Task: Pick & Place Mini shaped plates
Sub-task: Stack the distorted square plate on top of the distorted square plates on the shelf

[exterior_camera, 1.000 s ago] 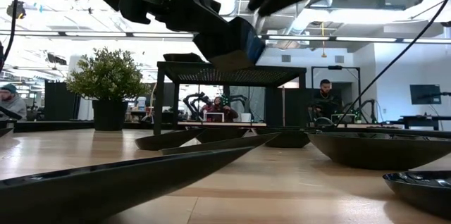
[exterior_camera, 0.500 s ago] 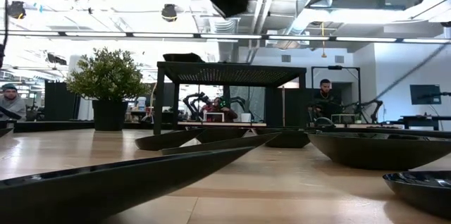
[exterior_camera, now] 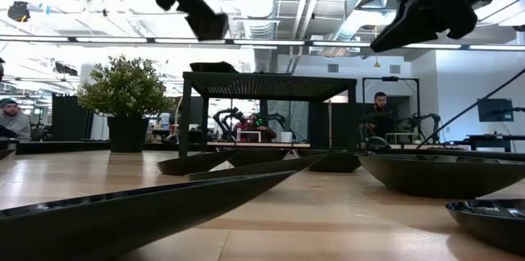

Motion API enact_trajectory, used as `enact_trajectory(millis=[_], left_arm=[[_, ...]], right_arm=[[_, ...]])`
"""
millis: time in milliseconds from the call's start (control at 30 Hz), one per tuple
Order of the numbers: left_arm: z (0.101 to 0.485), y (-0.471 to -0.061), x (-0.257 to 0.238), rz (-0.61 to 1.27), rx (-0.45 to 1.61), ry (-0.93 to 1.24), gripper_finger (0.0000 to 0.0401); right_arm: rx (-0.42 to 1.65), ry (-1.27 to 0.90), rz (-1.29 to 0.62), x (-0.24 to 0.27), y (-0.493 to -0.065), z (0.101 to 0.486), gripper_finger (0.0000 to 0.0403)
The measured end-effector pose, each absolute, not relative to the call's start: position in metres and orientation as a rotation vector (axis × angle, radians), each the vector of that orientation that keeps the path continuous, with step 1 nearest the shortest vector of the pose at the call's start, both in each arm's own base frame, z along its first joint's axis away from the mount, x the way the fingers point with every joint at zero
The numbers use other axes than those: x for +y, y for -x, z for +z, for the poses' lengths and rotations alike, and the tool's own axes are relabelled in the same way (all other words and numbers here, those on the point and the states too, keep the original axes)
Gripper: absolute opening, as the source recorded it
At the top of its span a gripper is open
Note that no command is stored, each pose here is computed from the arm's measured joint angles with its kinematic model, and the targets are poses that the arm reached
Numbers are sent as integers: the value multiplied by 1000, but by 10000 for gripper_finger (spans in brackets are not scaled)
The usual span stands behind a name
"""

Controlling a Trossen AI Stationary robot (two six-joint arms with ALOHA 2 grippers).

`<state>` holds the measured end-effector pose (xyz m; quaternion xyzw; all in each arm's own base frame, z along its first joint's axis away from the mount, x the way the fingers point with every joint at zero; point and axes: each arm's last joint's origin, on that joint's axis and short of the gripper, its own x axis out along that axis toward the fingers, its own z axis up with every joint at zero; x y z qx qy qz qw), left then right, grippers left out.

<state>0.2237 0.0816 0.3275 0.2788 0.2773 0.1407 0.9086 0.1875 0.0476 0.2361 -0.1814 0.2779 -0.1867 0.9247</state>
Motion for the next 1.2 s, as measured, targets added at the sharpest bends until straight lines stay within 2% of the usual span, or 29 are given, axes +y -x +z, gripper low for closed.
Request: enact_trajectory(millis=[200, 500, 800, 1000, 1200], left_arm=[[305, -237, 93, 159, 631, -611, 9], [291, -248, 101, 259, 732, -632, 17], [292, -250, 98, 275, 757, -746, 76], [295, -260, 73, 211, 688, -758, 87], [299, -271, 29, 150, 549, -561, 73]], right_arm=[[535, 339, -369, 47, -190, 240, 118], [531, 337, -368, 47, -191, 240, 118], [531, 337, -369, 47, -191, 240, 118], [530, 336, -370, 47, -191, 240, 118], [513, 244, -406, 45, -191, 240, 118]])
